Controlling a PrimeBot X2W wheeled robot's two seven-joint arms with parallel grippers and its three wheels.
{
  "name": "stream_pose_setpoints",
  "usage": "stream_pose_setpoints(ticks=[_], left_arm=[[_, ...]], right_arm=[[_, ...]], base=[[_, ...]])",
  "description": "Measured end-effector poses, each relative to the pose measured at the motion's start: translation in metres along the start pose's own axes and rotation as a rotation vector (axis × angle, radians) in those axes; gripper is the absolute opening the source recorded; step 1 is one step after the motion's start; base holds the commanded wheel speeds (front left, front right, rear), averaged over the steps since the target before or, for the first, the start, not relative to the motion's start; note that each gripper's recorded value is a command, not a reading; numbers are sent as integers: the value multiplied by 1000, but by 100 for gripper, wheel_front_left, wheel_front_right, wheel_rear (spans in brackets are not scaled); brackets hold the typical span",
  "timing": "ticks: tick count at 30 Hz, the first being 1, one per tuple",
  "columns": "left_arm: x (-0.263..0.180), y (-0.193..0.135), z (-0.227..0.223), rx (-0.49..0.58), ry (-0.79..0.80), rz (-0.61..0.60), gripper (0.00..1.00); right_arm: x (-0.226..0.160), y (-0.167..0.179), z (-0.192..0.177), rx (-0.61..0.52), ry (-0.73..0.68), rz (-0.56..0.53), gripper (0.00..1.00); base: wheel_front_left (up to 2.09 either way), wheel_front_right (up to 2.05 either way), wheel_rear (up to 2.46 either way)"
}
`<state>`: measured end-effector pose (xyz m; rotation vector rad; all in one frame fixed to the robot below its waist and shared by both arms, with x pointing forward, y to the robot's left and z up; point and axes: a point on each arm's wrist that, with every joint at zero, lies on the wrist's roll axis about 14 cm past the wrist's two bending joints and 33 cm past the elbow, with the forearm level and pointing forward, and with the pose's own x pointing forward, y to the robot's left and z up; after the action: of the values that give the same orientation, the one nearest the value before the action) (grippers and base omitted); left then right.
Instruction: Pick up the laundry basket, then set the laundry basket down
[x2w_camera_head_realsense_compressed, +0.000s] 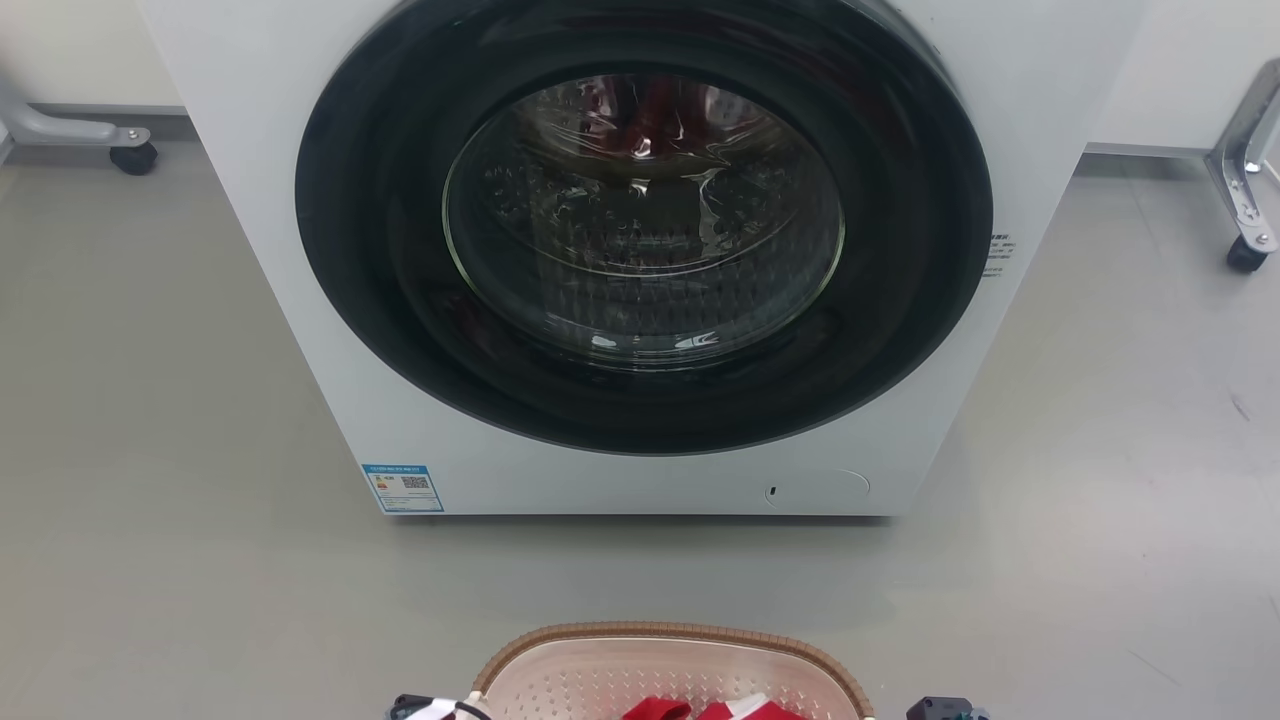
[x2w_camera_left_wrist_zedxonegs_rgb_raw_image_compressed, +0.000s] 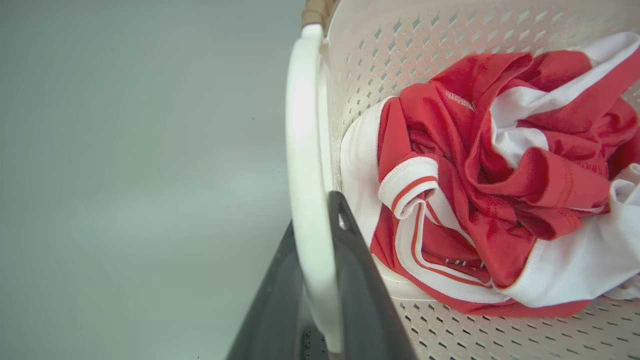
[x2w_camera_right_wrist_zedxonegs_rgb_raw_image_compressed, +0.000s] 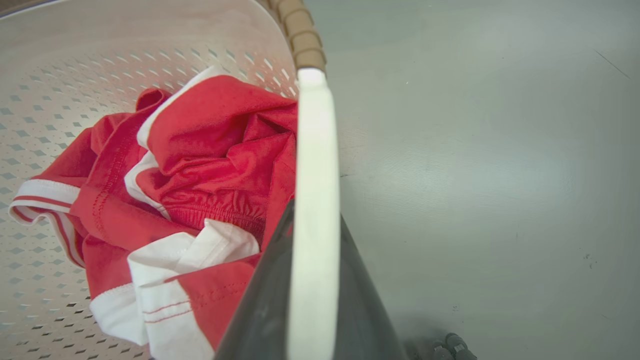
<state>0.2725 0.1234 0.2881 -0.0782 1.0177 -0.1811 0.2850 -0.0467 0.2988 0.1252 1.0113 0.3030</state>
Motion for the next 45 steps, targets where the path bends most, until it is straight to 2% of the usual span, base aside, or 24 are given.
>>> stream_pose_setpoints(ticks=[45], left_arm=[[3, 4, 8, -19, -1, -2, 0]], right_arm=[[7, 1, 15, -2, 7, 4, 0]], base=[[0, 0, 0]])
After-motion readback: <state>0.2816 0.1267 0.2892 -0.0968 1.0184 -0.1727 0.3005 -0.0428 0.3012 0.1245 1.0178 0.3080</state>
